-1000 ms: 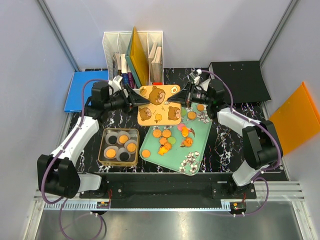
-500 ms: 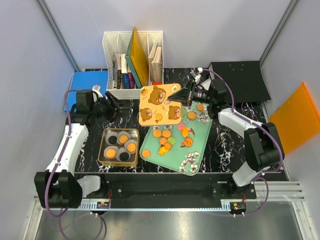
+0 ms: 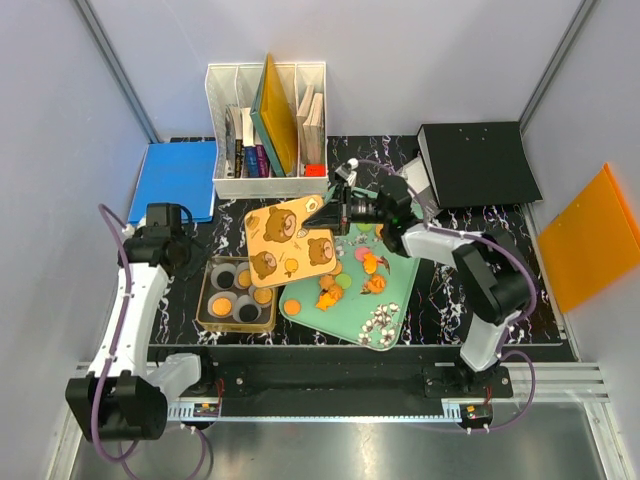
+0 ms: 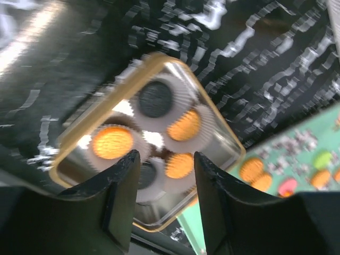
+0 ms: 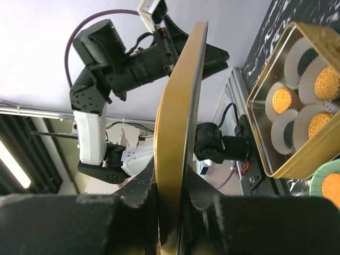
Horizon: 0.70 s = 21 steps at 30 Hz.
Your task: Pack the cookies
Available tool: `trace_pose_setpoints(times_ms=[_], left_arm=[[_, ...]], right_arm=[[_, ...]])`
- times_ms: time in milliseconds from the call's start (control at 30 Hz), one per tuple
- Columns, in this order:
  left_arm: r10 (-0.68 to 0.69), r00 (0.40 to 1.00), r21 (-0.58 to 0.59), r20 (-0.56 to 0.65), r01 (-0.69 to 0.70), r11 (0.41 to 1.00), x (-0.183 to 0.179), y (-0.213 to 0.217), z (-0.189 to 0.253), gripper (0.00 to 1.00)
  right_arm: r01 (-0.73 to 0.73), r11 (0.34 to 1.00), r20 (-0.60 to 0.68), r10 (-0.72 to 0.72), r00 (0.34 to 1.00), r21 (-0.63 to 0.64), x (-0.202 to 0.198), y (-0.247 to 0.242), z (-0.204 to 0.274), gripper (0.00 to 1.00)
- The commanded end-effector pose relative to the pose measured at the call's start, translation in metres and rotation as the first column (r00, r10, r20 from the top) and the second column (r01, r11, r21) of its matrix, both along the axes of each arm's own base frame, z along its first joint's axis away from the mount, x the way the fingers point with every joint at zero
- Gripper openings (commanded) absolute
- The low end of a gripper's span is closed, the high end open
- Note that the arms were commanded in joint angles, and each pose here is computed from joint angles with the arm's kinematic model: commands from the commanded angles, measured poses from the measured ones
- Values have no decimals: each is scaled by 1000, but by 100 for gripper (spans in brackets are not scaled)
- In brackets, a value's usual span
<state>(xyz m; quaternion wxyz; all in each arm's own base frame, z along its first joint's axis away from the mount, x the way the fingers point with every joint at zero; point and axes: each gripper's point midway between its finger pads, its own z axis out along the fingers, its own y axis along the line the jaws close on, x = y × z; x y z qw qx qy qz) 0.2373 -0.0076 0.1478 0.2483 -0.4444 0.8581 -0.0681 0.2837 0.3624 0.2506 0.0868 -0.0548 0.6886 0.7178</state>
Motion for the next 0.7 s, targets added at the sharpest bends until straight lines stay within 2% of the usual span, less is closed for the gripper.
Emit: trace_pose_setpoints(times_ms=[0,267,433,667], left_arm=[[146,988,166,-39,-138,976,-23,38,3,45],[238,962,233,-131,-204,951,-48,55,-29,36],[232,945,172,-231,-195,966,-54,48,-60,22],[223,937,144,-269,-190,971,-57,44,-78,18]], right_arm=[[-59,994,49,55,997,91,-6,12,16,0],[-95,991,15,94,995,90,-13,23,-6,0],[-111,990,-3,112,994,89,-18,31,-17,0],[-108,991,-26,110,994,81,-24,43,-37,0]])
